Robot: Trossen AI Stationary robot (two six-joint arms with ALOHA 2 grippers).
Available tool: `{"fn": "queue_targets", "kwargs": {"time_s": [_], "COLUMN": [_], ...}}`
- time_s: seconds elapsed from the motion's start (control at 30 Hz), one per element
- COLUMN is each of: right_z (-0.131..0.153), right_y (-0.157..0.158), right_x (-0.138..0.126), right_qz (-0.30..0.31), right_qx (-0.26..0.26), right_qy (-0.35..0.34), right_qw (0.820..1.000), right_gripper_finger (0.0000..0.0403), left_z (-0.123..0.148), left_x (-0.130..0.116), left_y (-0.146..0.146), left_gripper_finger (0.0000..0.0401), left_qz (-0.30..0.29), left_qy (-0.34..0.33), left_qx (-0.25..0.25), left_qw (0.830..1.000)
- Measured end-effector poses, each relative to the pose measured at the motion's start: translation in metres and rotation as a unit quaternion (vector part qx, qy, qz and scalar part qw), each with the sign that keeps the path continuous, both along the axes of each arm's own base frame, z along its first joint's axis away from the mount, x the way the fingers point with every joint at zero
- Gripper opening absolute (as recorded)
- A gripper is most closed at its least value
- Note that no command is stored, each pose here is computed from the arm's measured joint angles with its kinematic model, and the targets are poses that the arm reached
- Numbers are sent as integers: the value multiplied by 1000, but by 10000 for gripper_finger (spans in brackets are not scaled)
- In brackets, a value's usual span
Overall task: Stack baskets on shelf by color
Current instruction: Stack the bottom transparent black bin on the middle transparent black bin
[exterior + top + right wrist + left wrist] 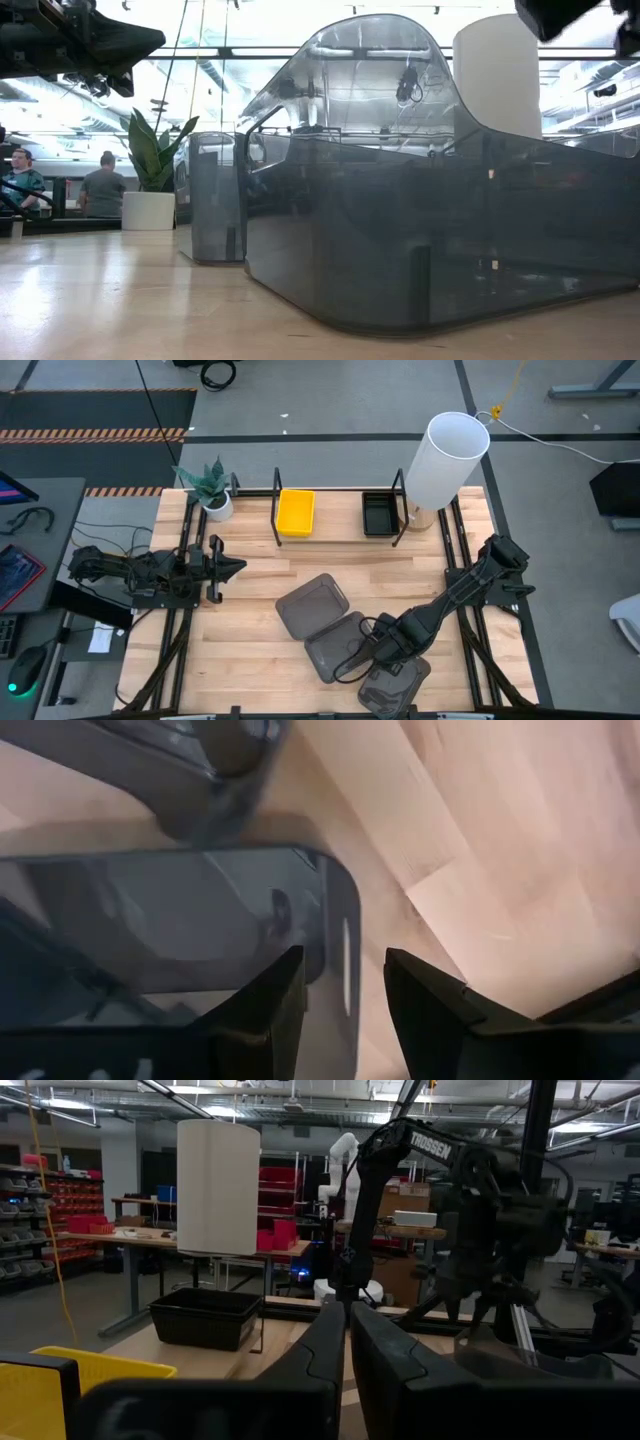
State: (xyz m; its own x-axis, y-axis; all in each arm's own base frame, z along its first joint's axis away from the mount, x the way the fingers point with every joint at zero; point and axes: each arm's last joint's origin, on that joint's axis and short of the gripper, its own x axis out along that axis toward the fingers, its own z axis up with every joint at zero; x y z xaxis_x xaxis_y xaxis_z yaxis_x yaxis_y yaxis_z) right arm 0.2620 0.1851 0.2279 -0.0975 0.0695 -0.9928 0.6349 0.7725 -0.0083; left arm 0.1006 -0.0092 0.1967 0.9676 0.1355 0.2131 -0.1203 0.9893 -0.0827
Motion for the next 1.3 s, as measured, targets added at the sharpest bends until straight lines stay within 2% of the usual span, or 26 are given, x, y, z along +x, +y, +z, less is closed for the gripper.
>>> {"fn": "queue_targets", "kwargs": {"time_s": [0.23,0.5,0.67,0.9,1.1,1.3], "right_z": [-30,-50,-54,-54,-22,29], "right_y": [-5,-8,-10,-11,-20,-37], "right_x": [-1,-5,-9,-12,-25,-42], "right_qz": [-2,-3,-2,19,30,-40], "right_qx": [29,46,46,41,51,89], "right_qy": [1,7,22,31,0,-87], "right_qw": [1000,999,999,998,998,991], "right_gripper_finger": [145,133,95,12,8,5], "left_z": [0,0,0,0,0,0], "left_x": [0,0,0,0,0,0], "left_y": [0,0,0,0,0,0], "left_gripper_finger": [36,27,28,36,28,28], "left_qz": [0,0,0,0,0,0], "left_qy": [0,0,0,0,0,0], "left_qx": [0,0,0,0,0,0], "left_qw": [1000,1000,1000,1000,1000,1000]}}
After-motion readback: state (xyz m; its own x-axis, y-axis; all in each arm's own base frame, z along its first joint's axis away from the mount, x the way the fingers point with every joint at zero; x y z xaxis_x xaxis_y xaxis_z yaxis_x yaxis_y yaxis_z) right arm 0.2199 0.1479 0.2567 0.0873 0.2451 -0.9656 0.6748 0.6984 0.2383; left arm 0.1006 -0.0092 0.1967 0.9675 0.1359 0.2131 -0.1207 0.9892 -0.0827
